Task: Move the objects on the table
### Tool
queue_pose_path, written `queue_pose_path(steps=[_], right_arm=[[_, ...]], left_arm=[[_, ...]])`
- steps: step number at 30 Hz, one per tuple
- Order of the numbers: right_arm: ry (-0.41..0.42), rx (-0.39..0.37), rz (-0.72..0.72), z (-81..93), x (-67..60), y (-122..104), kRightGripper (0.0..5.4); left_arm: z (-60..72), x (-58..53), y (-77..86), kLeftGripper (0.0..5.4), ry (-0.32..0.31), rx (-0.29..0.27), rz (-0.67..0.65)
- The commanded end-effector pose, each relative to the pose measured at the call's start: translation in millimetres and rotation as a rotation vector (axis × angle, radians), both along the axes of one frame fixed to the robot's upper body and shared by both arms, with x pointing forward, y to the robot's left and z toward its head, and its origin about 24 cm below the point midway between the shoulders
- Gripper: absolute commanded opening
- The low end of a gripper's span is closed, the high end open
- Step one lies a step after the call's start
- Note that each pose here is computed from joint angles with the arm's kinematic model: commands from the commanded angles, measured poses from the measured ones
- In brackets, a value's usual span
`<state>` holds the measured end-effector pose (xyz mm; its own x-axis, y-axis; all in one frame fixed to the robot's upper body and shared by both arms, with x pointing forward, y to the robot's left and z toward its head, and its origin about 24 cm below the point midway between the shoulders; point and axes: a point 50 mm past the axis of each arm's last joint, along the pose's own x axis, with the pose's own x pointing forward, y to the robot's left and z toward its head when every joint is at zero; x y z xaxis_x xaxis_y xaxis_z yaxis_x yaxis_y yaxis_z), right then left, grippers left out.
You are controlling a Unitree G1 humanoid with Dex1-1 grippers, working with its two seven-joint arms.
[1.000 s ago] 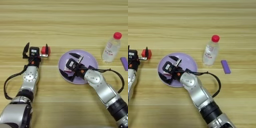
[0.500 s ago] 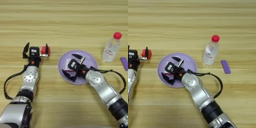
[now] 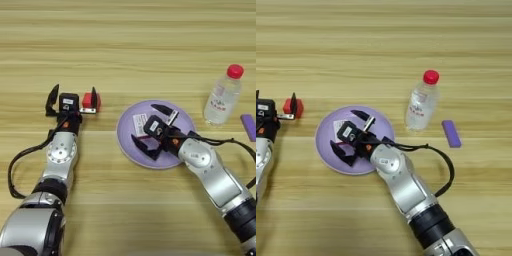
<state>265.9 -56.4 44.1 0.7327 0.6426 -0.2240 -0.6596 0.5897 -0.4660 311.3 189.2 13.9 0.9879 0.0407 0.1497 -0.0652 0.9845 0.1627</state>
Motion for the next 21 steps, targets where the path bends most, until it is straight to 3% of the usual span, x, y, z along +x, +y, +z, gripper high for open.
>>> queue_pose_path(steps=[1, 8, 12, 17, 21], right_arm=[[-0.011, 0.048, -0.001, 5.6, -1.4, 0.2, 5.39], [-0.156, 0.213, 0.008, 45.8, -6.9, -0.8, 5.39], [-0.293, 0.327, -0.073, 84.7, -5.4, -20.2, 5.39], [-0.442, 0.416, -0.258, 117.9, -3.6, -67.0, 5.39], [-0.531, 0.463, -0.434, 128.5, -1.9, -110.8, 5.39]], left_arm=[[-1.5, 0.2, -1.2, 5.4, 0.013, 0.011, -0.008], [-1.4, 0.3, -0.9, 5.4, 0.014, 0.013, -0.008], [-1.4, 0.6, -0.5, 5.4, 0.015, 0.013, -0.007], [-1.2, 0.5, -0.4, 5.4, 0.013, 0.012, -0.006], [-0.9, 0.9, 0.3, 5.4, 0.013, 0.011, -0.006]])
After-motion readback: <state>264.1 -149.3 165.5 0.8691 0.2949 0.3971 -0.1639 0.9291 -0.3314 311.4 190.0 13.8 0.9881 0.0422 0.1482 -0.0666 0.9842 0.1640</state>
